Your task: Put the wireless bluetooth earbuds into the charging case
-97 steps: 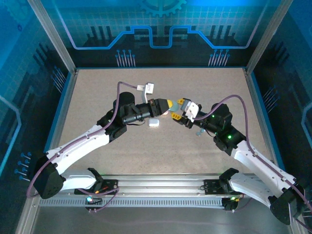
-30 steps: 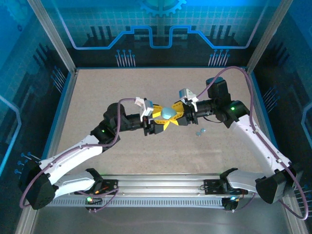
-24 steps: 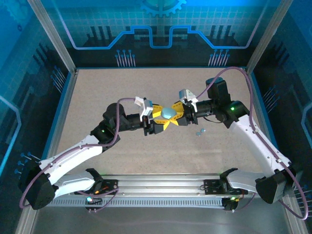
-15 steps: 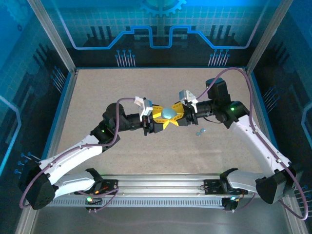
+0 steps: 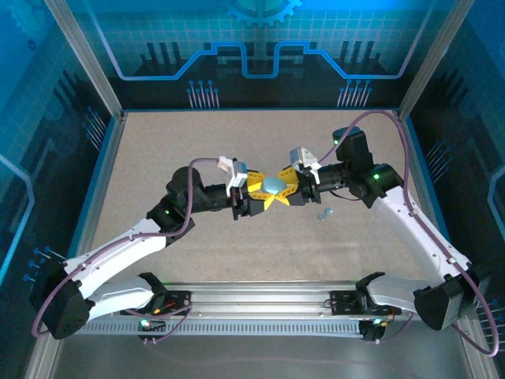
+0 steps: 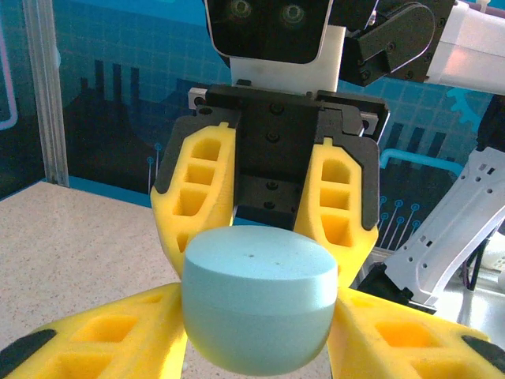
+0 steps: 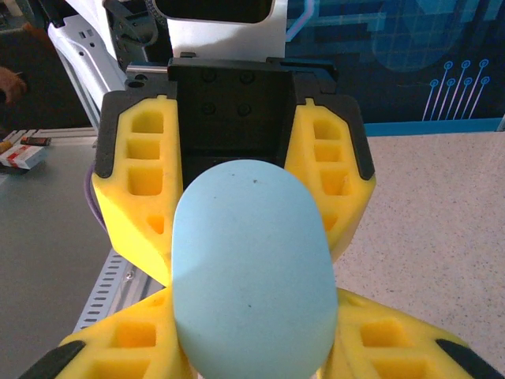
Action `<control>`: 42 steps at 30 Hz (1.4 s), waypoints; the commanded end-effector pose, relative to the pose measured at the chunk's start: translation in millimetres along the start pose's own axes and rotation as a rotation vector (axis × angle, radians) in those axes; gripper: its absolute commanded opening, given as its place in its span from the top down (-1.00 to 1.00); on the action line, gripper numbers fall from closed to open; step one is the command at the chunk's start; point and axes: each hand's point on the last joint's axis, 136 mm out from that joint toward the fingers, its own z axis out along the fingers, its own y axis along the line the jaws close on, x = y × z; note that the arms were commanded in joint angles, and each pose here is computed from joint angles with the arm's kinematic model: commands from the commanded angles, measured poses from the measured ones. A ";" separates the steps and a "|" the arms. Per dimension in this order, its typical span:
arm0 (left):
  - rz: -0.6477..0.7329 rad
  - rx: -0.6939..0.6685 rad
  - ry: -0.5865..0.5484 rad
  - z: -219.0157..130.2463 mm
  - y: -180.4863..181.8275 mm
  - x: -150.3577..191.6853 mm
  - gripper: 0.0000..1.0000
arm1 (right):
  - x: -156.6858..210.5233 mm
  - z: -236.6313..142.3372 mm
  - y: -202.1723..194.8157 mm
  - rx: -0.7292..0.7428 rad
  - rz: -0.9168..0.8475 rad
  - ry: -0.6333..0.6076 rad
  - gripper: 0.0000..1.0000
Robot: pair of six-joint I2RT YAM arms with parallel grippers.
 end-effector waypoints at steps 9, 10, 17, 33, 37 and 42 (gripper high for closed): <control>0.015 0.056 -0.001 5.4 -9.0 -8.8 0.36 | -8.2 0.4 12.9 -0.052 0.003 -0.009 0.34; 0.018 0.051 0.001 4.9 -8.4 -7.9 0.40 | -8.1 -0.2 11.4 -0.045 0.012 -0.006 0.31; 0.040 0.031 0.042 0.1 -7.4 4.3 0.45 | -15.7 -13.5 4.7 -0.046 0.116 -0.036 0.14; 0.026 0.055 0.042 -1.8 -12.9 4.7 0.45 | -10.7 -18.1 -25.1 0.109 0.156 -0.002 -0.02; 0.023 0.059 0.035 -1.3 -13.5 3.8 0.44 | -8.1 -18.6 -33.5 0.170 0.132 0.003 0.05; 0.019 0.056 0.032 -0.9 -12.1 4.1 0.42 | -11.4 -17.1 -26.3 0.171 0.082 -0.011 0.24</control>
